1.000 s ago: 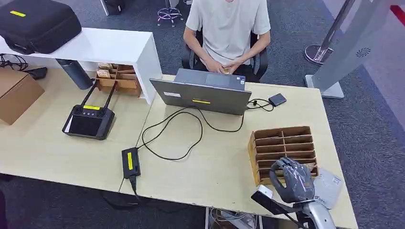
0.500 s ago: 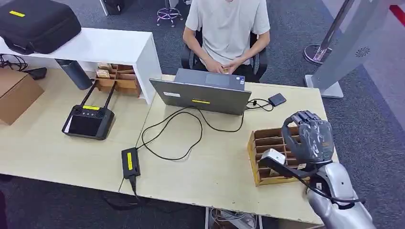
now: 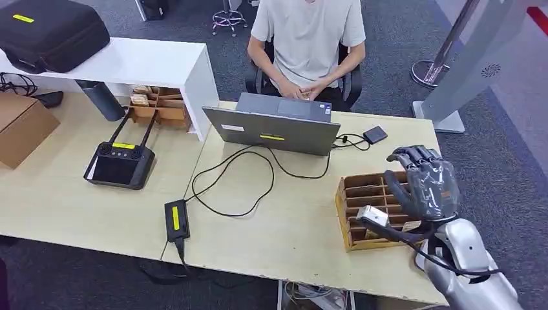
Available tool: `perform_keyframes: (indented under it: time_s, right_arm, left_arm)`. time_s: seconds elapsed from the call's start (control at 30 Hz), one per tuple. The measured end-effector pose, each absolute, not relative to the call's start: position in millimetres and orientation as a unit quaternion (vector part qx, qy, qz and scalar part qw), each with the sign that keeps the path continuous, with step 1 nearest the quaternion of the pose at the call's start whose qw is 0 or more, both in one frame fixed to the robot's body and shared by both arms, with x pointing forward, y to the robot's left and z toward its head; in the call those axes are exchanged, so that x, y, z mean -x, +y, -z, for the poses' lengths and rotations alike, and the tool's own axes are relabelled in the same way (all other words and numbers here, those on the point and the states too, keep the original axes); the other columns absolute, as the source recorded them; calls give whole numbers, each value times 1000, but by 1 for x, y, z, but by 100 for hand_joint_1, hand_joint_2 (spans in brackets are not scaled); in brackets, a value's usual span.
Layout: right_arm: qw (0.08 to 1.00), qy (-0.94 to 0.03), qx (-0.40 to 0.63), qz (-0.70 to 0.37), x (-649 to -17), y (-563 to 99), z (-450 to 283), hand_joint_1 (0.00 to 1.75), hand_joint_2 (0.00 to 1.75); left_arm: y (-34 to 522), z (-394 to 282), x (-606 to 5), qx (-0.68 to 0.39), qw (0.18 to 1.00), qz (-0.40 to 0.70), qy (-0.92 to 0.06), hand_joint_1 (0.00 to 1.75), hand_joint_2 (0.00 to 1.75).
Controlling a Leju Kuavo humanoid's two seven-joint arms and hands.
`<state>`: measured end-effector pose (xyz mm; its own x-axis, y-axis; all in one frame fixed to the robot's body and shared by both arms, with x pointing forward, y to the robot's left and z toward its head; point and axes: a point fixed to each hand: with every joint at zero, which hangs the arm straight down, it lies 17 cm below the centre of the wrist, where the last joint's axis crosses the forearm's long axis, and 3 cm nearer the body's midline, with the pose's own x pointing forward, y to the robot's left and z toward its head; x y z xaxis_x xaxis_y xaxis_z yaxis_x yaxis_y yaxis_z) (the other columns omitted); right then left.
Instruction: Pass the card to the sensor for recognition and then transmit it.
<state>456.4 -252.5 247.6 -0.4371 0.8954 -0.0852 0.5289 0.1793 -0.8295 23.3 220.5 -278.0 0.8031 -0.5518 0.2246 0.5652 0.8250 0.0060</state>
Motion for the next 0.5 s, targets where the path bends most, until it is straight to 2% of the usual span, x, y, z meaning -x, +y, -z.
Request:
perform_keyframes:
  time_s: [0.5]
  right_arm:
    - [207,-731,489,-429,-447,-258,-247,0,175]
  left_arm:
    - [221,278,-23,30,950,291,-108,0,175]
